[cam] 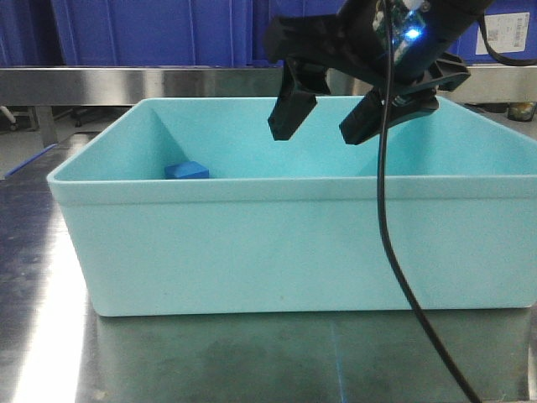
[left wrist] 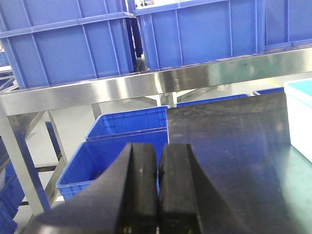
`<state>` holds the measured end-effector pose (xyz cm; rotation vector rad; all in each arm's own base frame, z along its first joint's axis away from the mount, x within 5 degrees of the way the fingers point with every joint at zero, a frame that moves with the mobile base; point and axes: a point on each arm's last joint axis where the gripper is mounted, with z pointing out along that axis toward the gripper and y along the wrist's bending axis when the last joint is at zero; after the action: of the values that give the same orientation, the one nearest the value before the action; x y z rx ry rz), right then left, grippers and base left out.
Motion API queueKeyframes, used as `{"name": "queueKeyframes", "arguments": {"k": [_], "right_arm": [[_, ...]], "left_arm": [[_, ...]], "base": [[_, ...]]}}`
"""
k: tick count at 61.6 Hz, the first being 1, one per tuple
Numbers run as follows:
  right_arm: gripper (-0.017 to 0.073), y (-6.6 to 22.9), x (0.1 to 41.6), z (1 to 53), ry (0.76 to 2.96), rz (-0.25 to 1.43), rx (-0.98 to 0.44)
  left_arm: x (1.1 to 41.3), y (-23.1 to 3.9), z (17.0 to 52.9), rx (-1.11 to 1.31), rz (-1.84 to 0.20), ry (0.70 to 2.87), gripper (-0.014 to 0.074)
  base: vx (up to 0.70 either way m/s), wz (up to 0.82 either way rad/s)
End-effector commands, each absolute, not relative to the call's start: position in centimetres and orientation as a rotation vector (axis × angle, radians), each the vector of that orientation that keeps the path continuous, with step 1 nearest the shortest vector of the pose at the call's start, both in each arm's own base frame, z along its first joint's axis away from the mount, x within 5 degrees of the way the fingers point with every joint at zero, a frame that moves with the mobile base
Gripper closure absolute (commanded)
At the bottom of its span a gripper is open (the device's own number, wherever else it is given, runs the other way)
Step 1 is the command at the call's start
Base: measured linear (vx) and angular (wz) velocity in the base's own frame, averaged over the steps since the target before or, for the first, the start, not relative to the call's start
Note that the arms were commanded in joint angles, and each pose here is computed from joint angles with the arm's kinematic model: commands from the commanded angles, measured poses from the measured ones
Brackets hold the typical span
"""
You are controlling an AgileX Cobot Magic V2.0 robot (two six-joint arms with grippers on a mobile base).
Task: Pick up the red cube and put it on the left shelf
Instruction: 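Move the open right gripper over the red cube in the teal bin, then lower the right gripper around the red cube and close it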
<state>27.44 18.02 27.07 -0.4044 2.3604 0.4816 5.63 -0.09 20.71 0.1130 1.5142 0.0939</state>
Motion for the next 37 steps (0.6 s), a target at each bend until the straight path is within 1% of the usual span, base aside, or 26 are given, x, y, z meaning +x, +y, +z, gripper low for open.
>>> {"name": "queueKeyframes", "arguments": {"k": [1,17,37], "right_arm": [[-0.0015,18.0,27.5,29.5,2.268,0.504,-0.396],[-0.0015,17.9,27.4,29.2,2.298,0.498,-0.405],[-0.0015,18.3,28.0,27.1,2.385,0.470,-0.418]], "left_arm": [[5.7,-0.1,20.8,0.108,0.089,1.452,0.0488],[5.7,-0.1,20.8,0.108,0.089,1.452,0.0488],[5.7,-0.1,20.8,0.108,0.089,1.452,0.0488]], "base": [[0.00,0.00],[0.00,0.00],[0.00,0.00]]}}
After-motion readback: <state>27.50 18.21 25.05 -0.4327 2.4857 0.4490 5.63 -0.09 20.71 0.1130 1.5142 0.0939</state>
